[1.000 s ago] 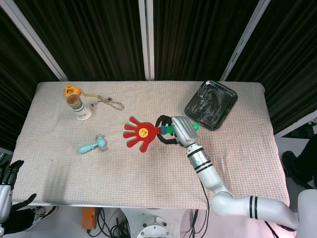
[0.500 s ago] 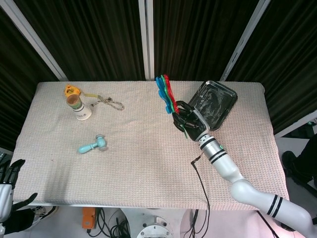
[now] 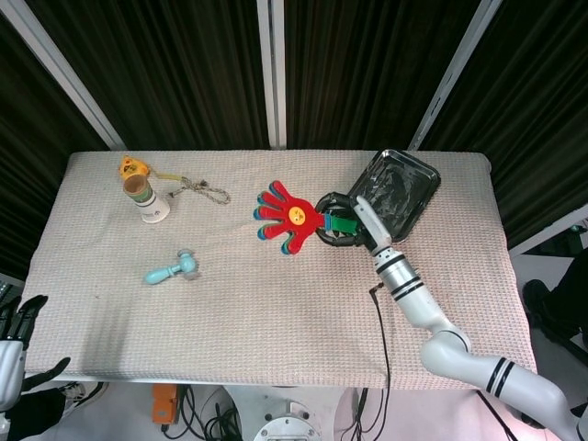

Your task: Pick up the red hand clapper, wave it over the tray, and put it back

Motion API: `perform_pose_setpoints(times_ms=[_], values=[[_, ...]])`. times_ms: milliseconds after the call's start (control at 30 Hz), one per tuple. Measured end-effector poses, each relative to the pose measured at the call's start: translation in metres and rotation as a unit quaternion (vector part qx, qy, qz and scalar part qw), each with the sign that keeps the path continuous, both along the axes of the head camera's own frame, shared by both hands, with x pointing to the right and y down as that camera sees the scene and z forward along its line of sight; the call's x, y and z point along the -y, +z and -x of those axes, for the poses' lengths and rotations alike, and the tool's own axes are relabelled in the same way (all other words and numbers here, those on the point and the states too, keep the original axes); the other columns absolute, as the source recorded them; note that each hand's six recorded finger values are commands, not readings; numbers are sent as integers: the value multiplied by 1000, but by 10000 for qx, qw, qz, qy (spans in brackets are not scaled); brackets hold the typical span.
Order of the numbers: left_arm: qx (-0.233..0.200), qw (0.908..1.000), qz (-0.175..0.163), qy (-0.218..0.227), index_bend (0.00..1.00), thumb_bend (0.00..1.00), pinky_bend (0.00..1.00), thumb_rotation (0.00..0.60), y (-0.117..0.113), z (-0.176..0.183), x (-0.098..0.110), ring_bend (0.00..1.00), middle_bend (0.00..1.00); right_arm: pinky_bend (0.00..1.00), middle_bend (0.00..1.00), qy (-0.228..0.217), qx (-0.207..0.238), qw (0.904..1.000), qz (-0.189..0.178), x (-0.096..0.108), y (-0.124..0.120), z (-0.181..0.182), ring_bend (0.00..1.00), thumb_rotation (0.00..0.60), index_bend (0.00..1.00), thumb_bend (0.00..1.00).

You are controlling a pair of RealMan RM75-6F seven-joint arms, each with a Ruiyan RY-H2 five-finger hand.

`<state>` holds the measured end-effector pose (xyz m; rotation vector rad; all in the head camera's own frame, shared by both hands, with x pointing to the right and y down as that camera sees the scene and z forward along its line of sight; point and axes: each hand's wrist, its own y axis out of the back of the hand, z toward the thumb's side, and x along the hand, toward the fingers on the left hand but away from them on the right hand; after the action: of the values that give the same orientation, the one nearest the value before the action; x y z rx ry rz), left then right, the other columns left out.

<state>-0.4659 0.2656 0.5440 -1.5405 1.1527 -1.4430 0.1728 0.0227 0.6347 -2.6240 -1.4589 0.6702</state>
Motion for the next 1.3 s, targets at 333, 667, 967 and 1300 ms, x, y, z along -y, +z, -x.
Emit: perform_pose_setpoints(times_ms=[333,667,967,1300], values=[[24,10000,12,3,97,68,101,600,0,0,0,0,107,972,707,-1272,-3522,9110,-1729,-10,16,2,737,600,994,520],[7,10000,0,4,97,67,100,600,-1,0,0,0,110,974,713,-922,-3042,9389,-1318,-12,7,8,738,600,1000,506],[-6,10000,27,-3,97,67,99,600,1,0,1,0,112,974,709,919,954,9857,1039,-4,-1,-1,738,600,988,414],[-15,10000,61,-3,98,67,96,600,3,0,1,0,112,975,709,1632,3272,8897,2734,-4,-1,-1,738,600,973,427]])
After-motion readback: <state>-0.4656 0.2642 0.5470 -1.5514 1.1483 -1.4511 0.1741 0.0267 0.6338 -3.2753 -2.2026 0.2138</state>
